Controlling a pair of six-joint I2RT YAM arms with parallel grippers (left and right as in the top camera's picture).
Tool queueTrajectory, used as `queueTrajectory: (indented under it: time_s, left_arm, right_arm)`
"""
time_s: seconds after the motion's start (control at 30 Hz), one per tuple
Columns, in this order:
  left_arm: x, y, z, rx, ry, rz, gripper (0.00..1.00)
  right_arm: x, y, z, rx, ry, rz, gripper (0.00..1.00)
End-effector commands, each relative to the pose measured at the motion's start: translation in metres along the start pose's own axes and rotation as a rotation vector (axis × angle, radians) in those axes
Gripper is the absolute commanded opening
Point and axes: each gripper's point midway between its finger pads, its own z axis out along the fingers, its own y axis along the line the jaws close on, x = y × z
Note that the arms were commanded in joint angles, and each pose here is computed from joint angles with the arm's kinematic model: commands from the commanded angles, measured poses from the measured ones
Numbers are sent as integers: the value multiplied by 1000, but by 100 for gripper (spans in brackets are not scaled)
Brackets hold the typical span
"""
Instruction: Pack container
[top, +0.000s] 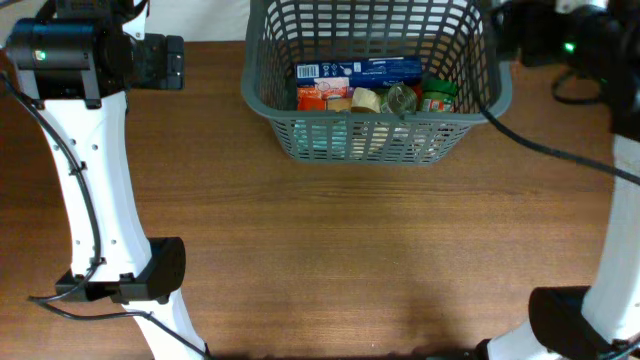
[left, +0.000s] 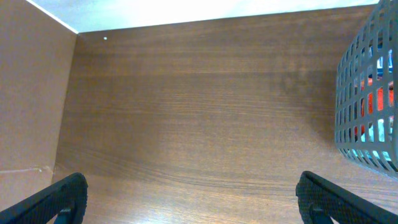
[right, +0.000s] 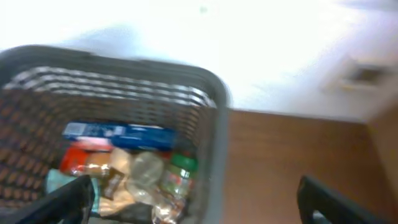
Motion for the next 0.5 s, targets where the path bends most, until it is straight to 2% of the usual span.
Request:
queueTrajectory:
  time_s: [0.0,0.47]
  left_arm:
    - [0,0,-1,6,-2,-19,99]
    - [0,0,-1,6,-2,-19,99]
  right_arm:
    - [19,-42,21,162,88,36,99]
    - [37,-42,20,154,160,38,99]
